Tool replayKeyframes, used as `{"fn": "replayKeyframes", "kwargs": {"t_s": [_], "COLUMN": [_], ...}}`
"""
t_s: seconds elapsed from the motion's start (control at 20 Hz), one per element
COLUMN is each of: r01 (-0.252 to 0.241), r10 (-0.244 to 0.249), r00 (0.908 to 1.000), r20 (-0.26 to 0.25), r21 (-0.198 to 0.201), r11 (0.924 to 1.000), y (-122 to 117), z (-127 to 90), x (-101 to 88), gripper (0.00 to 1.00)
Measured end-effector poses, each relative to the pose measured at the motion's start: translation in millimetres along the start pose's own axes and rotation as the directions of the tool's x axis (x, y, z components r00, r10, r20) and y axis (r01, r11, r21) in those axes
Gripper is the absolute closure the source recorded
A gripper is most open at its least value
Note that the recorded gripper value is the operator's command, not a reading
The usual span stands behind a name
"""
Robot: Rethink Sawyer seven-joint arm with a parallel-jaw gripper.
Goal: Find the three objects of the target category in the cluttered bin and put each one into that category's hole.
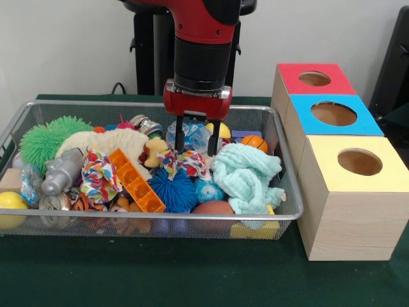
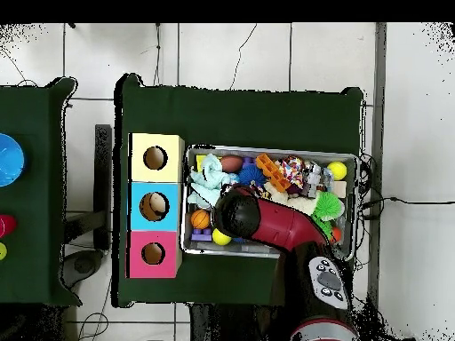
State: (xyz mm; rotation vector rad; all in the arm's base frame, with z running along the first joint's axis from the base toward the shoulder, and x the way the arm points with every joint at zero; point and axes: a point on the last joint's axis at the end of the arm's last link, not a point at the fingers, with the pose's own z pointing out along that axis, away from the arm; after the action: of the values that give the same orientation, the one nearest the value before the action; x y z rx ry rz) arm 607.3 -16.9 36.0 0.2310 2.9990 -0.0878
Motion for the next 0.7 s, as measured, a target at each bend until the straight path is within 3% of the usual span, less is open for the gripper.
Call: {"fn": "replayKeyframes", "kwargs": {"t_s": [0.7], "r01": [0.000], "r10": [0.000], "r00": [1.0000], "r20": [0.007], "r21": [0.001], "r11": [1.0000], "y": [-0.4], "z": [-0.3], "x": [-3.8], "gripper": [0.00]}}
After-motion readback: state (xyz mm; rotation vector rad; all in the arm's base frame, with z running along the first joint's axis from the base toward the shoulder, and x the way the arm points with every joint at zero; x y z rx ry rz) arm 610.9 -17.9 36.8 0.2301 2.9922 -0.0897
